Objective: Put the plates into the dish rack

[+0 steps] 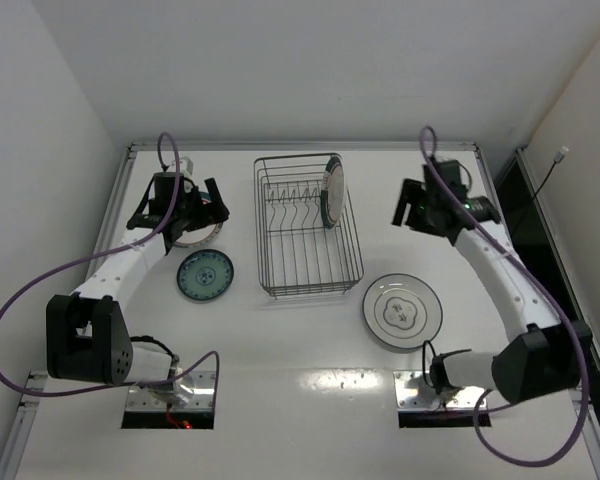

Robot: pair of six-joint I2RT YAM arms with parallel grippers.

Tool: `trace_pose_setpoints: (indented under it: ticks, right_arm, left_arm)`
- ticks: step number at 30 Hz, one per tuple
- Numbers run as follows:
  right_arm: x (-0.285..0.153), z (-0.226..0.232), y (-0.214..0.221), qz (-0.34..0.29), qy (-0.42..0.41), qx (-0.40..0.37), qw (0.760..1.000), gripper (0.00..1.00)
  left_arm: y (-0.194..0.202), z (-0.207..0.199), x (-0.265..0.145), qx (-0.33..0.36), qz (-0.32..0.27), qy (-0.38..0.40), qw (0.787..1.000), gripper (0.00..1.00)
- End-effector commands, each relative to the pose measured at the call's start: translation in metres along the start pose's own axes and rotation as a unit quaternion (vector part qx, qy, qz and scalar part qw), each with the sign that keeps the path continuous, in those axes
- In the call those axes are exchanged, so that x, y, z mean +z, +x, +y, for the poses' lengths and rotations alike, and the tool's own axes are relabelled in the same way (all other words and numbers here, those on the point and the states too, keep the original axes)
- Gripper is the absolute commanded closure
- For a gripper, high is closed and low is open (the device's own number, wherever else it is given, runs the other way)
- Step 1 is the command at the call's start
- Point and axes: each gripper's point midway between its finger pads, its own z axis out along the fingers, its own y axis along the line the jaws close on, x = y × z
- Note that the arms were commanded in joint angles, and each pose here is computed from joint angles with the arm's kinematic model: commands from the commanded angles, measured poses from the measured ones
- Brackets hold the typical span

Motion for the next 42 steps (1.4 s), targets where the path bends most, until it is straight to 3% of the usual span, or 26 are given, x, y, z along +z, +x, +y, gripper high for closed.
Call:
trace_pose_setpoints:
  ticks: [1, 4, 11, 16, 23, 26, 27, 32, 36, 42]
  right_arm:
    - [0.018, -0.055, 0.078, 0.119, -0.004, 0.089, 0.989, 0.35]
    - [0.02, -0.094, 0.114, 0.153, 0.012, 0.164, 0.974, 0.32]
    - [0.039, -0.134, 0.16, 0.222, -0.001, 0.249, 0.943, 0.19]
    - [0.051, -0.119, 0.206, 0.298, -0.058, 0.287, 0.908, 0.19]
    - [0.054, -0.115, 0.232, 0.337, -0.065, 0.283, 0.896, 0.2]
    - [0.057, -0.108, 0.235, 0.343, -0.087, 0.293, 0.888, 0.29]
    - [0.057, -0.108, 0.237, 0.347, -0.086, 0.294, 0.886, 0.47]
    - [0.059, -0.108, 0.238, 0.347, -0.086, 0.294, 0.886, 0.97]
    - [0.061, -0.111, 0.233, 0.341, -0.085, 0.296, 0.888, 1.0]
    - [0.063, -0.131, 0.188, 0.286, -0.05, 0.256, 0.922, 1.0]
  left_arm:
    - [-0.027, -0.006, -0.009, -0.005, -0.035, 0.005, 0.999, 0.0]
    - [-0.026, -0.008, -0.009, -0.009, -0.033, 0.011, 0.999, 0.0]
    - [-0.028, -0.009, -0.011, -0.009, -0.037, 0.012, 0.999, 0.0]
    - [-0.027, -0.007, -0.011, -0.005, -0.034, 0.006, 0.999, 0.0]
    - [-0.03, -0.008, -0.015, 0.0, -0.039, 0.008, 0.999, 0.0]
    - [-0.03, -0.008, -0.015, 0.0, -0.039, 0.008, 0.999, 0.0]
    - [-0.03, -0.008, -0.015, 0.0, -0.039, 0.008, 0.999, 0.0]
    - [-0.03, -0.01, -0.015, 0.0, -0.037, 0.012, 0.999, 0.0]
    - [-0.027, -0.01, -0.013, 0.0, -0.031, 0.015, 0.999, 0.0]
    - [-0.028, -0.009, -0.013, 0.0, -0.033, 0.01, 0.999, 0.0]
